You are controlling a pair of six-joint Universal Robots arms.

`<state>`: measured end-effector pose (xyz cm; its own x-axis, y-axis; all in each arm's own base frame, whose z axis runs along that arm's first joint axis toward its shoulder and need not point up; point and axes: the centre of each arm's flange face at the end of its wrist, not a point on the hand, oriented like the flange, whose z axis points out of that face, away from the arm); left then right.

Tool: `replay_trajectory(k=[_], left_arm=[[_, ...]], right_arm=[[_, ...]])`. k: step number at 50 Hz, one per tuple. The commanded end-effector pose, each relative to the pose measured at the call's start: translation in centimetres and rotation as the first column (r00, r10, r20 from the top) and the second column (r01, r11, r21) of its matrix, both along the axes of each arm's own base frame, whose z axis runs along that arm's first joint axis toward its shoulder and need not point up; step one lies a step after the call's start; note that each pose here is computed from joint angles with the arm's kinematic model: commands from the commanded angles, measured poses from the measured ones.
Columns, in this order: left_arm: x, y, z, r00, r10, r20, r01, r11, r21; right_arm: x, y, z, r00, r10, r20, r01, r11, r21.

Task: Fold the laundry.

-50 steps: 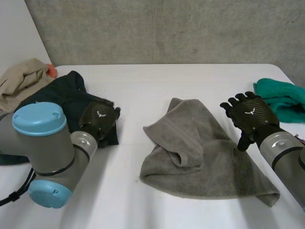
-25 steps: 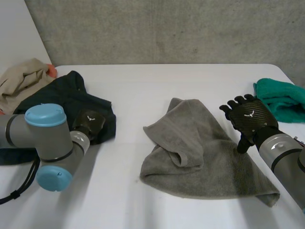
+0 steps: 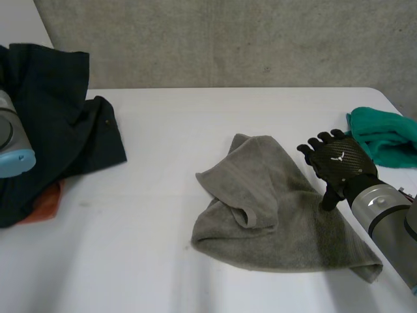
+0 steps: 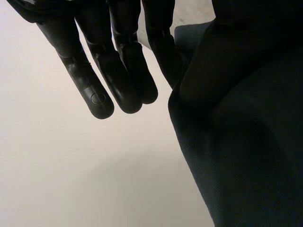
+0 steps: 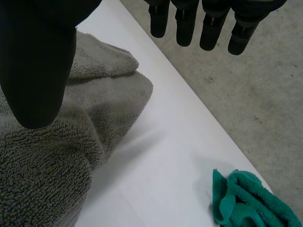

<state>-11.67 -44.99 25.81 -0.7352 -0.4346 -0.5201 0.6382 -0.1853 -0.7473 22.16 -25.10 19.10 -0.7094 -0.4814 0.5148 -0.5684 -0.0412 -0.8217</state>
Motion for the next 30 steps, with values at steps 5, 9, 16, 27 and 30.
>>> replay_trajectory(k=[5,9,16,27,30], left_arm=[[-1.8,1.1,-5.5,0.990,-0.017,0.139,-0.009,0.983,0.185],[-3.6,2.3,-5.9,0.988,-0.061,0.143,0.030,0.978,0.208],[-6.6,5.3,-2.5,0.981,-0.146,0.124,0.122,0.975,0.185],[-13.9,13.2,-1.1,0.879,-0.473,-0.059,0.468,0.834,0.293],[-16.7,16.4,-2.0,0.791,-0.592,-0.155,0.606,0.723,0.332]], right_arm=[[-0.1,-0.1,0.1,1.000,-0.005,0.000,0.005,1.000,-0.002],[-0.1,-0.3,0.2,1.000,-0.007,0.003,0.007,1.000,-0.006],[-0.3,-0.6,0.4,1.000,-0.011,0.006,0.011,1.000,-0.012],[-0.7,-1.4,1.9,0.999,-0.035,0.012,0.035,0.998,-0.053],[-1.1,-1.6,2.8,0.999,-0.046,0.004,0.047,0.997,-0.064]])
